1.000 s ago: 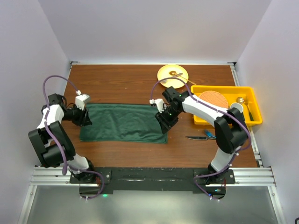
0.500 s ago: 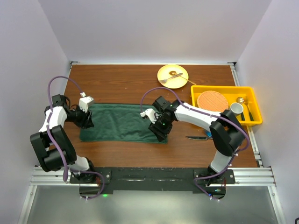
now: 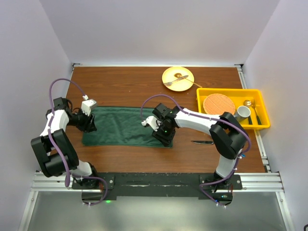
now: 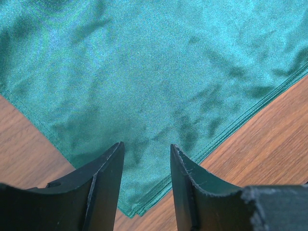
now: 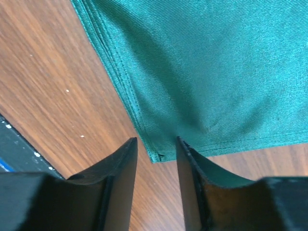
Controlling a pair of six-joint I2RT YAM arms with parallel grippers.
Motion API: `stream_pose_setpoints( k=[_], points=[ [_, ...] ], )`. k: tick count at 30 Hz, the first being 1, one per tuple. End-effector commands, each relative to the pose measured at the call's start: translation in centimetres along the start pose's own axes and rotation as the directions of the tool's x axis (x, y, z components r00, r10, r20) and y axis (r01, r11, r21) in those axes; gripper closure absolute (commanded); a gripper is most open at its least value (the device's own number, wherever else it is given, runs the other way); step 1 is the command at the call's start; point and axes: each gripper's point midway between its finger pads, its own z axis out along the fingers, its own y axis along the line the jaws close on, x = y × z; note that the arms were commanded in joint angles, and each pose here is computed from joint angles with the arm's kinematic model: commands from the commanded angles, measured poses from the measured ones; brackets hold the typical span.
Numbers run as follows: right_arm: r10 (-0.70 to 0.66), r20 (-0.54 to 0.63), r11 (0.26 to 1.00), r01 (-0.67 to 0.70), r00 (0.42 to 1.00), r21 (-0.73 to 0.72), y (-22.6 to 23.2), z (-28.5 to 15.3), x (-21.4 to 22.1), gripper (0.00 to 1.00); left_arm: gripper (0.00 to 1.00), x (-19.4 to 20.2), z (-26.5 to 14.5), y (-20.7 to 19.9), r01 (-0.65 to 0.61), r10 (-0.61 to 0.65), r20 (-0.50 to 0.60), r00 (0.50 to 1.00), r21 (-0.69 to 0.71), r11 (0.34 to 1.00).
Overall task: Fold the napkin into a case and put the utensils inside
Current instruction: Smooth out the rectangle-folded napkin at the center of the board.
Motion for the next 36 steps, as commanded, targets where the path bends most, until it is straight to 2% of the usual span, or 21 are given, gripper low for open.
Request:
stream_pose_setpoints(
  k=[1,8,11,15,16,19,27,28,30,32,33,36],
  points=[
    [-0.04,0.003,0.999,0.04,0.999,0.037,-0.6,0.4,-0.4,0.62,0.52,-0.6,0.1,0.3,-0.037,0.037,0.023,0.999,-0.005,0.999],
    [-0.064,-0.019,0.997,0.065,0.998,0.044,-0.2,0.8,0.0,0.63,0.52,-1.0,-0.1,0.7,-0.038,0.038,0.027,0.999,-0.012,0.999],
    [-0.068,-0.016,0.997,0.068,0.998,0.047,-0.1,0.7,-0.2,0.67,0.53,-1.1,-0.2,0.8,-0.037,0.038,0.027,0.999,-0.014,0.999],
    [-0.074,0.009,0.996,0.074,0.997,0.051,0.0,-0.4,-1.2,0.8,0.53,-1.1,-0.1,0.8,-0.036,0.036,0.027,0.999,-0.014,0.999],
    [-0.075,0.007,0.996,0.075,0.997,0.049,0.0,-0.7,-1.2,0.88,0.53,-1.2,-0.2,0.8,-0.037,0.037,0.027,0.999,-0.015,0.999],
    [-0.082,0.011,0.995,0.082,0.997,0.05,0.1,-1.3,-1.5,1.0,0.53,-1.3,-0.2,0.8,-0.037,0.038,0.031,0.999,-0.015,0.999],
    [-0.096,0.015,0.994,0.095,0.995,0.051,0.3,-2.7,-1.6,1.0,0.53,-1.2,-0.2,0.9,-0.039,0.039,0.029,0.999,-0.017,0.999],
    [-0.108,0.002,0.993,0.108,0.994,0.049,0.3,-2.7,-1.3,0.95,0.53,-1.3,-0.2,0.9,-0.04,0.04,0.03,0.999,-0.018,0.999],
    [-0.116,-0.029,0.991,0.118,0.993,0.057,0.0,-2.2,-0.6,0.78,0.53,-1.3,-0.2,0.9,-0.041,0.041,0.032,0.999,-0.018,0.999],
    [-0.125,-0.036,0.989,0.127,0.991,0.072,-0.4,-1.8,-0.4,0.68,0.53,-1.3,-0.1,0.8,-0.038,0.038,0.033,0.999,-0.011,0.999],
    [-0.123,-0.05,0.989,0.127,0.991,0.081,-0.6,-1.5,-0.1,0.65,0.53,-1.3,-0.1,0.9,-0.035,0.036,0.031,0.999,-0.012,0.999],
    [-0.113,-0.078,0.99,0.118,0.991,0.074,-0.8,-0.5,0.4,0.67,0.53,-1.3,-0.2,0.9,-0.036,0.037,0.033,0.999,-0.012,0.999]
  ],
)
